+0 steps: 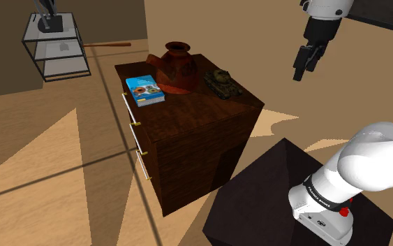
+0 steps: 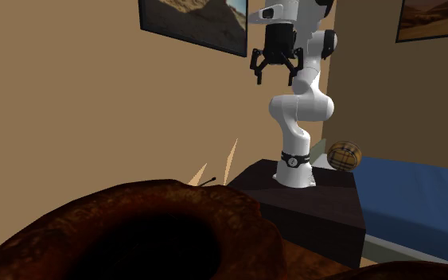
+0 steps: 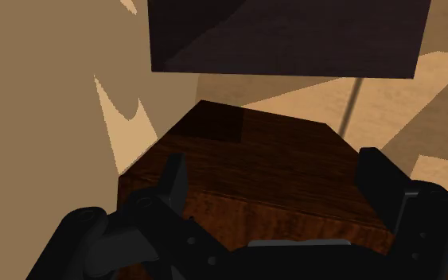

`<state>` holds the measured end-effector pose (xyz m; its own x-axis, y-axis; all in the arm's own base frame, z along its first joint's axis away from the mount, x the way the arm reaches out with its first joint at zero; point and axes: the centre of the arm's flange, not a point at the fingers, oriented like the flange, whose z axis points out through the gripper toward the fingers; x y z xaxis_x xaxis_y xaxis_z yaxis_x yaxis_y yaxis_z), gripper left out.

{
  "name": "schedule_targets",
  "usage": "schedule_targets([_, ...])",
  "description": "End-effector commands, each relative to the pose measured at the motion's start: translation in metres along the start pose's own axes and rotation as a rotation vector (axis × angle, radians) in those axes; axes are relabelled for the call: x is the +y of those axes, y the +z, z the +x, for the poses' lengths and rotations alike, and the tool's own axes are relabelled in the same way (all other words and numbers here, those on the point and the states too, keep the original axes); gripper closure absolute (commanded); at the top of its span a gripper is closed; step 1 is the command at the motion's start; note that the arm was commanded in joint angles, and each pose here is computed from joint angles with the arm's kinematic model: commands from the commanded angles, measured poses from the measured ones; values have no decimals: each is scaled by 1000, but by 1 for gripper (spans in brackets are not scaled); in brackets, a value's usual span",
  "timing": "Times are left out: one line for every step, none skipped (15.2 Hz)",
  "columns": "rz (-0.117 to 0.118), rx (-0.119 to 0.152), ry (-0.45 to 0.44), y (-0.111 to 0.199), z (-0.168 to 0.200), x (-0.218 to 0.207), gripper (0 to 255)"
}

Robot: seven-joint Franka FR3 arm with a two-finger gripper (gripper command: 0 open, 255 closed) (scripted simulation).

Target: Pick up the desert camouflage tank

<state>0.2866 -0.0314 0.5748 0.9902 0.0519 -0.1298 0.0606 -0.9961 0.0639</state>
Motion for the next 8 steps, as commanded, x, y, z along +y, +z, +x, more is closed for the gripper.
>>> schedule_targets([0, 0, 0, 0, 0, 0, 0])
schedule_targets([1, 5, 6, 6, 10, 3, 0])
schedule_targets([3, 11, 13, 12, 21, 6, 0])
schedule_targets([4, 16, 19, 19, 31, 9, 0])
schedule_targets([5, 21, 25, 25, 42, 13, 0])
schedule_targets([7, 26, 32, 31, 52, 16, 0])
schedule_targets([8, 32, 38, 37, 63, 19, 0])
schedule_targets([9, 37, 45, 43, 73, 23, 0])
